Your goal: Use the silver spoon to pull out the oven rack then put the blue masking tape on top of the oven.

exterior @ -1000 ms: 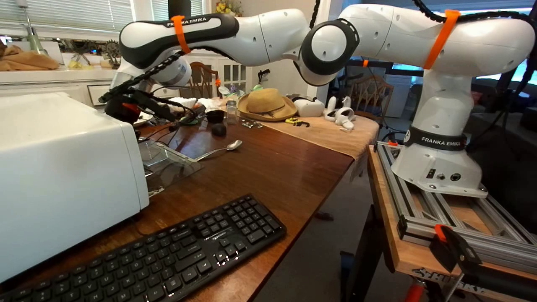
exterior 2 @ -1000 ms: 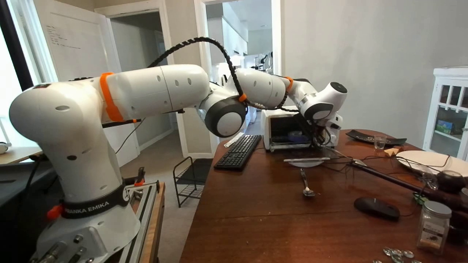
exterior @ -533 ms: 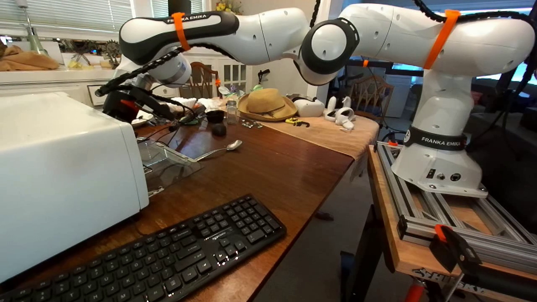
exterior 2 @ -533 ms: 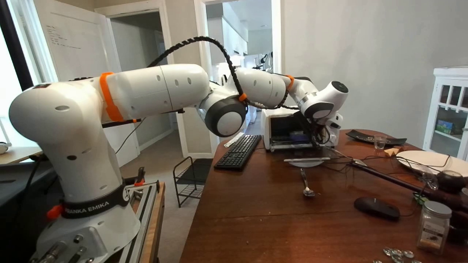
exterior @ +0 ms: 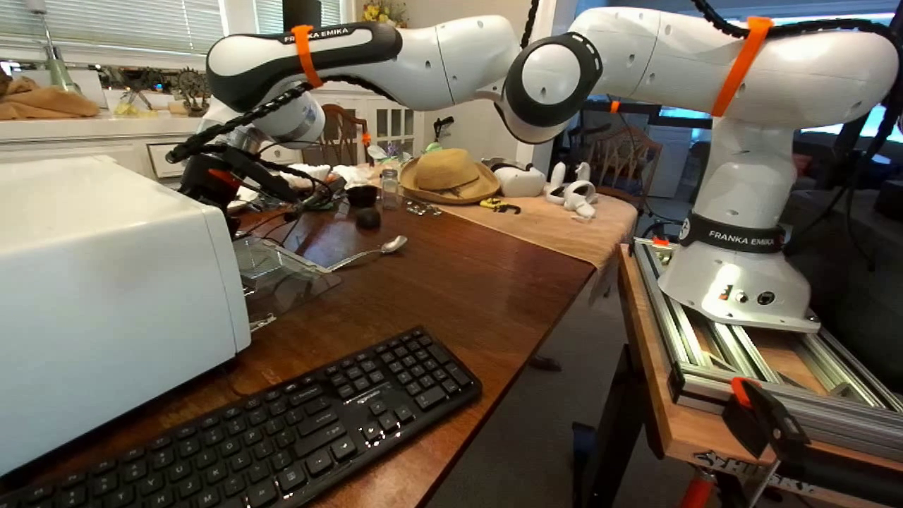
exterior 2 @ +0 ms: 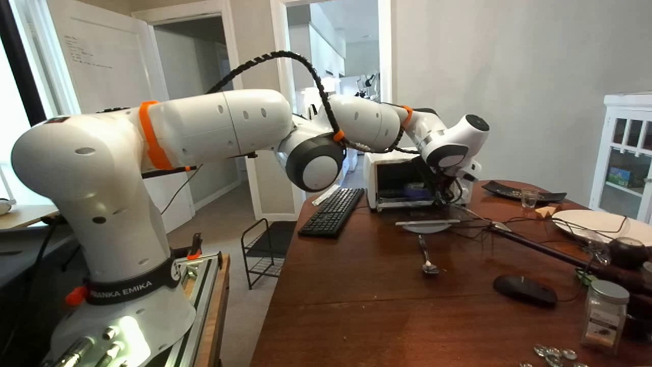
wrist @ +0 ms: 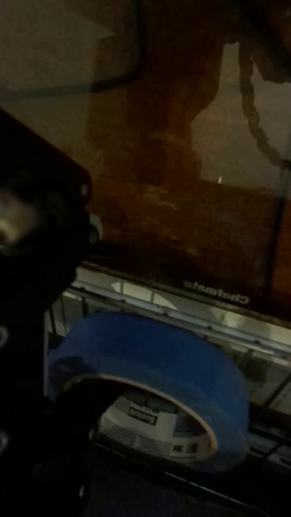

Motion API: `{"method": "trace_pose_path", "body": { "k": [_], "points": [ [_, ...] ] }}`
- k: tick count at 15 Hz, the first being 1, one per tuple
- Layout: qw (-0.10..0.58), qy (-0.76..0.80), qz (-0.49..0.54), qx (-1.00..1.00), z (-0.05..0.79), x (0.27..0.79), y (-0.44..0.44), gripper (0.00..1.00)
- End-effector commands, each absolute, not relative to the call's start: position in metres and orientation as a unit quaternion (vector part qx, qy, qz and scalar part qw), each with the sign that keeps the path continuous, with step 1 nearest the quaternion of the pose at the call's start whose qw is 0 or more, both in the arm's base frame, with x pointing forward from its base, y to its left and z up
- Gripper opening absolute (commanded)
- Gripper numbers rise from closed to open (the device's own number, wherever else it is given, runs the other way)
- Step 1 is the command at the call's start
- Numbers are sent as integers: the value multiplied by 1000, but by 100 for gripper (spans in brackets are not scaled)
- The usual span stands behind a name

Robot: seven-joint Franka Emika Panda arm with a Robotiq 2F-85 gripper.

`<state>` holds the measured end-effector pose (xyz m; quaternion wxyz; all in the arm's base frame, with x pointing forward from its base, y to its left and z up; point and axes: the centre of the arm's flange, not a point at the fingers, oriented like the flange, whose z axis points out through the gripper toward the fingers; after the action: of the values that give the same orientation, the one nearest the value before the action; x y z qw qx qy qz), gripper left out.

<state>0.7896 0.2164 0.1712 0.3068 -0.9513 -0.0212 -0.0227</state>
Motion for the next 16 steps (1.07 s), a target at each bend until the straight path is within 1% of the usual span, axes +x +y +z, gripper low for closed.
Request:
{"method": "trace_pose_path", "body": {
  "k": [1,4,5,6,7,8,10,14,16],
  "points": [
    [296,-6,-20,-955,175,742,202,100],
    [287,-1,-20,-958,181,737,203,100],
    [282,1,-20,-959,183,734,204,99],
    [277,4,-20,-961,185,732,205,88],
    [274,8,-20,-962,187,730,206,74],
    [269,12,-19,-963,189,729,207,68],
    [262,21,-20,-965,195,726,208,51],
    [237,40,-20,-970,206,723,207,23],
    [225,51,-18,-973,208,723,203,7]
  ]
}}
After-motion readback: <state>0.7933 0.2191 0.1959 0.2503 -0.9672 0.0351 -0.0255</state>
